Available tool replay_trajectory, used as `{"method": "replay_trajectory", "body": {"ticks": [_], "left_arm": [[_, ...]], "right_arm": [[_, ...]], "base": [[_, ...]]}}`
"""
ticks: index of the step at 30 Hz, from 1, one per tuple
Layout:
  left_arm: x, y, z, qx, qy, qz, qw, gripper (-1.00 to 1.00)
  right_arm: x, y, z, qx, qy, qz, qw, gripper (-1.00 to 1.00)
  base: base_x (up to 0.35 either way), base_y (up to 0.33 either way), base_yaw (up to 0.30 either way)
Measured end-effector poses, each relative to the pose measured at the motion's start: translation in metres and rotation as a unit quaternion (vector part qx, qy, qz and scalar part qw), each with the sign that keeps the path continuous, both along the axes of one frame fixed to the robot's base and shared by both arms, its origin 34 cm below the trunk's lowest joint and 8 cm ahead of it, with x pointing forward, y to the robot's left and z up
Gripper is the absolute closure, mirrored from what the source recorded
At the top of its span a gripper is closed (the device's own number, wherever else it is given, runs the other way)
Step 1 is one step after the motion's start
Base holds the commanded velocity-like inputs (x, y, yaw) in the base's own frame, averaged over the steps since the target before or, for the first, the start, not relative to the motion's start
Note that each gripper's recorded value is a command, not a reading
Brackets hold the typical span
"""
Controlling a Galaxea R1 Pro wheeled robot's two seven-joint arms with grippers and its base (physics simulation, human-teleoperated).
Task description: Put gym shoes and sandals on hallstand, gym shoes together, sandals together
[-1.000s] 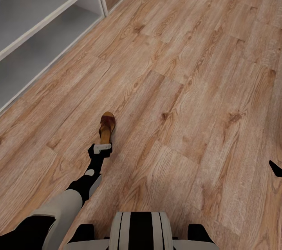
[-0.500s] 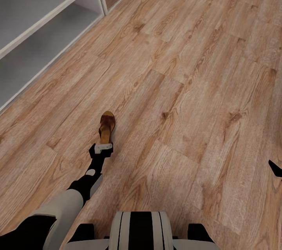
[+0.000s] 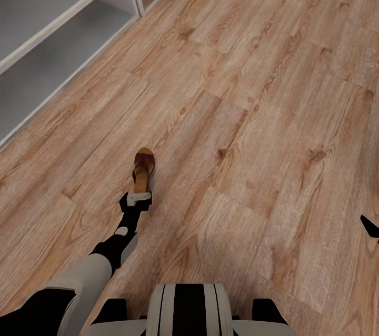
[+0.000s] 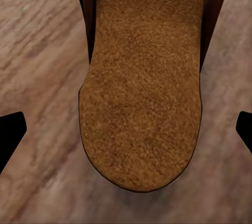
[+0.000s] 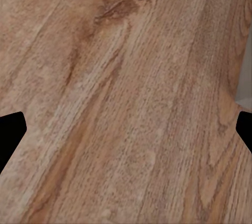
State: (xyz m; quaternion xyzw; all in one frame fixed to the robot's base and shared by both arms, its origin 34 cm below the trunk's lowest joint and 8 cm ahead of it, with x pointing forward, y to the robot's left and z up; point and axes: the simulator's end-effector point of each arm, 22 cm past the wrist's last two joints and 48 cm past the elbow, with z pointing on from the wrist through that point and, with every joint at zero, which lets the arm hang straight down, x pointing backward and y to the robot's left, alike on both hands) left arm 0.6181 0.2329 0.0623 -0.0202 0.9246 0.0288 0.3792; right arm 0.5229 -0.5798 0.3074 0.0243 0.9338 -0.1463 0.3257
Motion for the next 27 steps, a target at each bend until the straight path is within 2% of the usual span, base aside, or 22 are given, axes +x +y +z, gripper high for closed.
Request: {"method": "replay_trajectory", "body": {"ticks": [10,24,25,27], "left_arm": [[0.0000,0.0052,-0.0007,0.003,0.001,0.001,1.0000,-1.00],[-0.0002,0.0019,-0.0008,0.001,0.001,0.001,1.0000,-1.00],[-0.0002,0.0017,-0.0009,0.001,0.001,0.001,1.0000,1.00],[0.0003,0.0011,-0.0008,0.001,0.001,0.001,1.0000,1.00]], "right_arm": [[-0.0008,0.0002,-0.0009,0.000,0.001,0.000,1.0000,-1.00],[-0.0005,0.0002,-0.0010,0.000,0.001,0.000,1.0000,-1.00],[-0.0007,0.0002,-0.0010,0.000,0.001,0.000,1.0000,-1.00],[-0.0005,0.0000,-0.0009,0.000,0.001,0.000,1.0000,-1.00]], "base": [[0.000,0.000,0.000],[0.000,0.000,0.000],[0.000,0.000,0.000],[0.000,0.000,0.000]]}}
